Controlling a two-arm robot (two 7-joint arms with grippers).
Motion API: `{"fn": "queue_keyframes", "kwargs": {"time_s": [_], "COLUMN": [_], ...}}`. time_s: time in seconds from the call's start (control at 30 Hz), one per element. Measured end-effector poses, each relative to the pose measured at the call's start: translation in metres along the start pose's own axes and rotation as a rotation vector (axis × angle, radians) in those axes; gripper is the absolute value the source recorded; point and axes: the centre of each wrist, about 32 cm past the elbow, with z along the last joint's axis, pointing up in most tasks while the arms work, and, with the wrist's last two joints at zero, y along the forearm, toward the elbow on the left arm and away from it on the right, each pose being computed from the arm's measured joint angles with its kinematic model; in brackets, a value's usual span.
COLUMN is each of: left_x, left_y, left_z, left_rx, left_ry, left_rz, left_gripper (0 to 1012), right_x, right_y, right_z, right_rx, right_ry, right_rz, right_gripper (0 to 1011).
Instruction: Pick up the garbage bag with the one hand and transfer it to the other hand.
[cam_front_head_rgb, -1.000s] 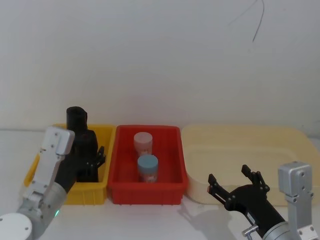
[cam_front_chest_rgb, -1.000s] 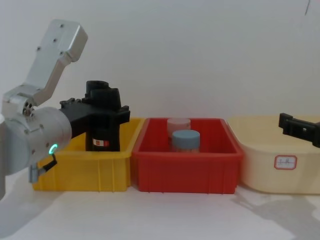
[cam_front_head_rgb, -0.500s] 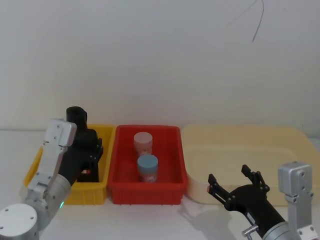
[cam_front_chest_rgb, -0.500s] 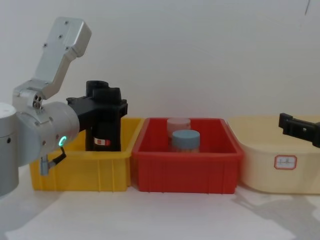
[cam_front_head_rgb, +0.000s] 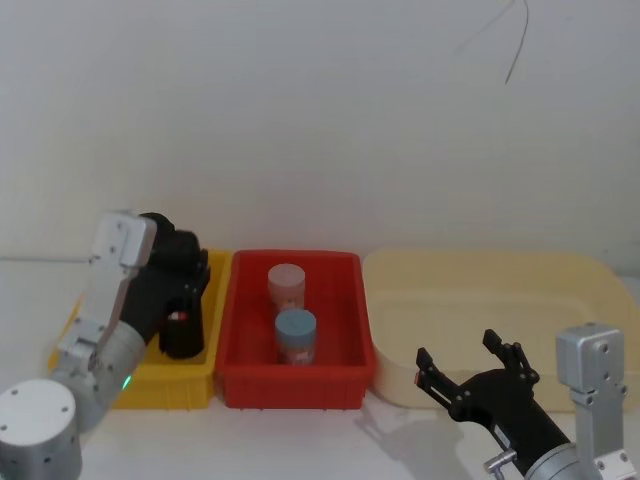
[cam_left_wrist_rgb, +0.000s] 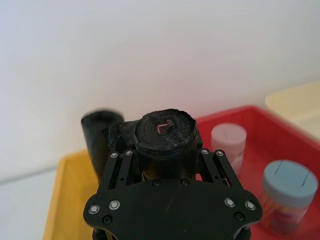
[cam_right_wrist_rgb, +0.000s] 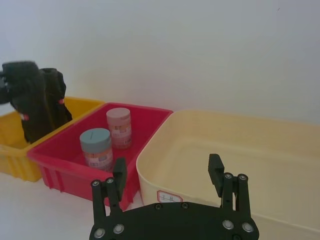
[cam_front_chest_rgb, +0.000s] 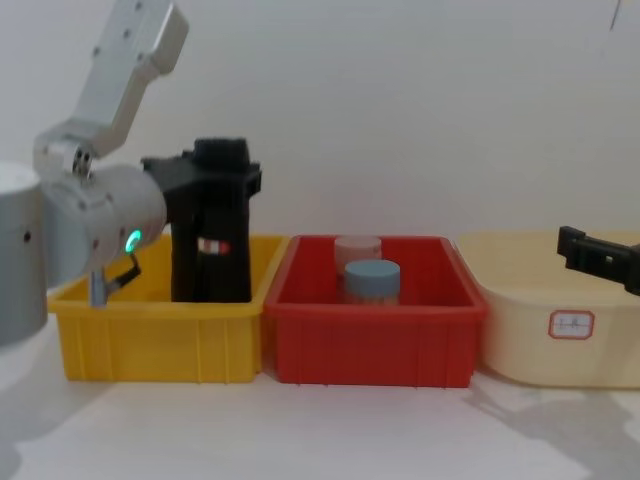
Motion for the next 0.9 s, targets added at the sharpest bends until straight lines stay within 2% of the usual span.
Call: {"fn": "queue_keyframes", "kwargs": {"time_s": [0.03, 0.13, 0.17, 0.37, 0.4, 0.5, 0.7, 0.8, 0.9], "left_x": [0.0003, 0.0016, 0.0016, 0.0009, 0.0009, -0.0003, -0.0058, -0.0082, -0.0135], "left_y": [-0.0009, -0.0062, -0.0062, -0.0146, -0.0146, -0.0181, -0.0251, -0.0273, -0.0312], "left_z": [0.0023, 0.0151, 0.0151, 0.0361, 0.0361, 0.045, 0.0613, 0.0654, 0.072], "left_rx": [-0.006, -0.04, -0.04, -0.094, -0.094, -0.116, -0.158, -0.169, -0.186], "left_ry": [-0.004, -0.023, -0.023, -0.051, -0.051, -0.061, -0.072, -0.073, -0.071], "left_rz": [-0.006, -0.038, -0.038, -0.114, -0.114, -0.15, -0.245, -0.277, -0.334], "left_gripper": [523, 522, 522, 522, 522, 522, 522, 522, 522], "right_x": [0.0, 0.0, 0.0, 0.0, 0.0, 0.0, 0.0, 0.0, 0.0], "right_y": [0.0, 0.0, 0.0, 0.0, 0.0, 0.0, 0.0, 0.0, 0.0], "right_z": [0.0, 0.0, 0.0, 0.0, 0.0, 0.0, 0.0, 0.0, 0.0], "right_rx": [0.0, 0.0, 0.0, 0.0, 0.0, 0.0, 0.0, 0.0, 0.0], "right_ry": [0.0, 0.0, 0.0, 0.0, 0.0, 0.0, 0.0, 0.0, 0.0], "right_rz": [0.0, 0.0, 0.0, 0.0, 0.0, 0.0, 0.0, 0.0, 0.0], "right_gripper": [1000, 1000, 1000, 1000, 1000, 1000, 1000, 1000, 1000]}}
